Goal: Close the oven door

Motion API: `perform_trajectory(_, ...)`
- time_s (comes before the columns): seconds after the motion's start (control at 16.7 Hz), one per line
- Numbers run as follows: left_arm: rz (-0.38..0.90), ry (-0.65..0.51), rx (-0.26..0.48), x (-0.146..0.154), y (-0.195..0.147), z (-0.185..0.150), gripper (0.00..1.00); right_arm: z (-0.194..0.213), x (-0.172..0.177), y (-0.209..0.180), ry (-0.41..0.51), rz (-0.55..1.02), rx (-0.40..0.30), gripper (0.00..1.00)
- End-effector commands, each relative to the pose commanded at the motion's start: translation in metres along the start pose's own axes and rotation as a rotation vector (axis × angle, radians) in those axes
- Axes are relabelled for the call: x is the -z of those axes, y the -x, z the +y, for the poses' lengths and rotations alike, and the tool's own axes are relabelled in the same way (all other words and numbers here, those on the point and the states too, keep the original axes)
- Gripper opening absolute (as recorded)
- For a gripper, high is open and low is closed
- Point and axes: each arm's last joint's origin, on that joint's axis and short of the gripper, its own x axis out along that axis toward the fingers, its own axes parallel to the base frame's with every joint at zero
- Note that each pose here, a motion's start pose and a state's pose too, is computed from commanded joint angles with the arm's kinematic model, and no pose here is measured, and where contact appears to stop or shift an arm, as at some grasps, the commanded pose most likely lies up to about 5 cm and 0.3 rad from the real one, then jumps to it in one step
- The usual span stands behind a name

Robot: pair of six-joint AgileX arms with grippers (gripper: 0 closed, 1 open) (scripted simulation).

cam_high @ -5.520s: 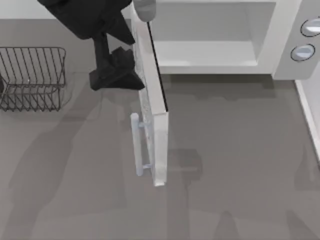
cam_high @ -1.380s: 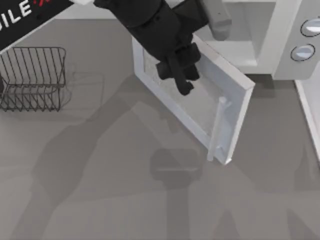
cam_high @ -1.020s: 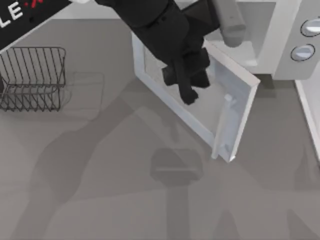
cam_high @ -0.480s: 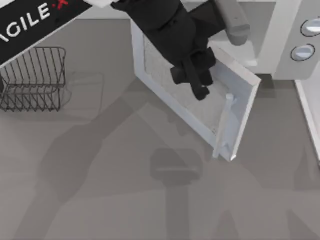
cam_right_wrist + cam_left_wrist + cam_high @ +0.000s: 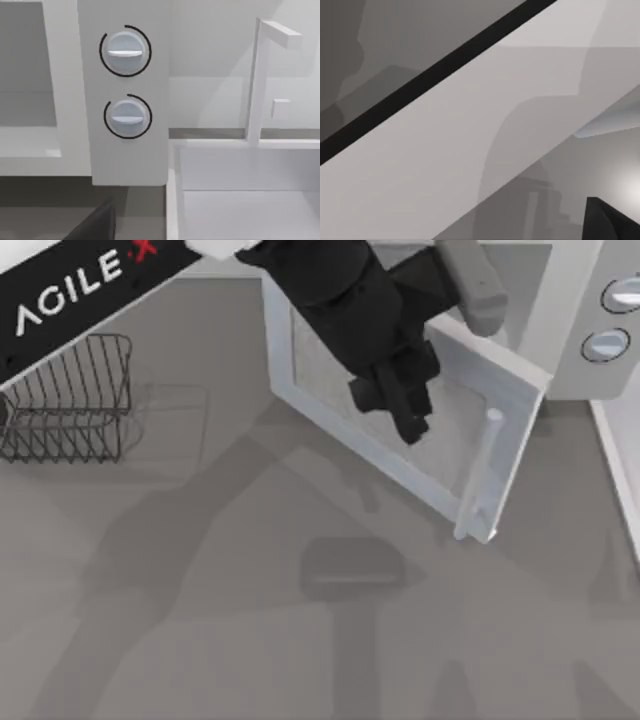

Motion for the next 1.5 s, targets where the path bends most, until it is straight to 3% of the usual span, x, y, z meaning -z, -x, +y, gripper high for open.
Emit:
perform_trajectory(0.24, 0.039, 0.017, 0.041, -0.005, -0.018, -0.003, 0.0, 0.0, 0.0, 0.0, 0.0, 0.0, 0.0, 1.0)
perform_trajectory(0.48, -0.023, -0.004, -0.032, -0.015, 0.0, -0.001, 0.0, 0.0, 0.0, 0.0, 0.0, 0.0, 0.0, 1.0)
perform_trajectory(0.6, -0.024, -0.005, -0.034, -0.015, 0.001, 0.0, 0.0, 0.0, 0.0, 0.0, 0.0, 0.0, 0.0, 1.0)
perform_trajectory(1.14, 0.049, 0.031, 0.029, -0.016, -0.026, -0.005, 0.0, 0.0, 0.0, 0.0, 0.0, 0.0, 0.0, 1.0)
perform_trajectory(1.5, -0.02, -0.003, -0.029, -0.032, -0.01, -0.004, 0.0, 0.0, 0.0, 0.0, 0.0, 0.0, 0.0, 1.0)
